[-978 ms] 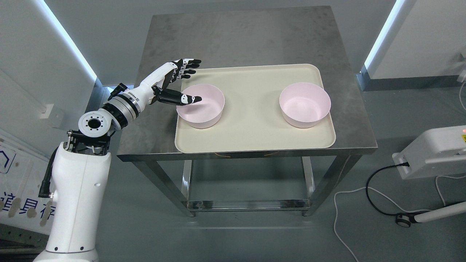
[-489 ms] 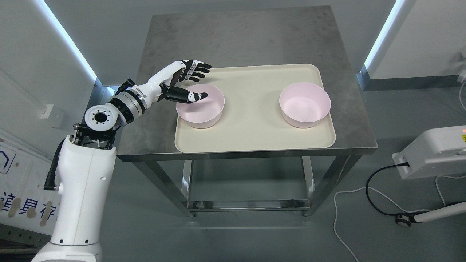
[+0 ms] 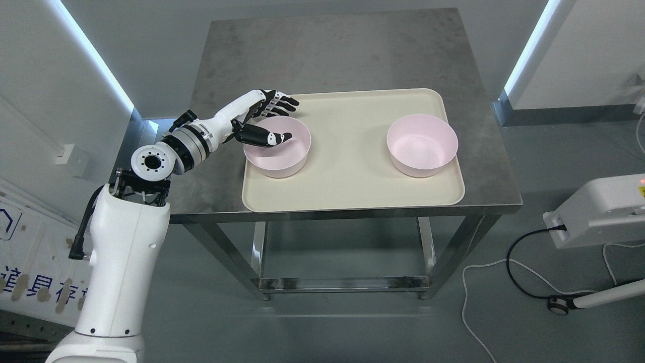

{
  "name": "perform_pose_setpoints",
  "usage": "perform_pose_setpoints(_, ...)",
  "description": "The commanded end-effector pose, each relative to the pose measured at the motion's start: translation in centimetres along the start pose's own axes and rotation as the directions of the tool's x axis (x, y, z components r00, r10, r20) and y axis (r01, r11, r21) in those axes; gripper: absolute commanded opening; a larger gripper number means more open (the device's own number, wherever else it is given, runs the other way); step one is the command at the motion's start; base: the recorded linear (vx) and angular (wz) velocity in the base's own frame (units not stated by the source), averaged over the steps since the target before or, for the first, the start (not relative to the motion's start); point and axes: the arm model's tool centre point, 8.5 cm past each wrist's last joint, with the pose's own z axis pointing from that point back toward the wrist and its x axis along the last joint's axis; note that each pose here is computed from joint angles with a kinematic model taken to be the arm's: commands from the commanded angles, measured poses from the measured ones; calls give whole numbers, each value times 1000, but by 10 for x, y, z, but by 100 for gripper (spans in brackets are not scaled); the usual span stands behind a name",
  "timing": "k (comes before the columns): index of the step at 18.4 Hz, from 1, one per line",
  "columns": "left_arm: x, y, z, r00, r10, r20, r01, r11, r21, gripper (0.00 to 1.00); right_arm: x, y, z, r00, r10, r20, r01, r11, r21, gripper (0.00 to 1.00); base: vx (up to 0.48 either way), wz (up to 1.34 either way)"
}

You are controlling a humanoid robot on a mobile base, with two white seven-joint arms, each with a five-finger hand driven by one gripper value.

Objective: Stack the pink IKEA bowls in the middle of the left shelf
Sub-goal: 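Hook the left hand fingers over the near pink bowl's rim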

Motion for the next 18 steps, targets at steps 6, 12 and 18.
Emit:
perform_pose_setpoints(6,3,-12,-8,979,-201,13,201,979,-27,32,6,-11,-1,1000,-1,18,2,1000,-19,100,0,0)
perform_pose_setpoints(12,2,-20,-10,955,-295,35,296,954,-47,24,6,-11,-1,1000,-1,18,2,1000,-19,100,0,0)
perform_pose_setpoints(18,2,-27,-14,935,-344,90,350,935,-63,9,6,-11,-1,1000,-1,18,2,1000,-19,100,0,0)
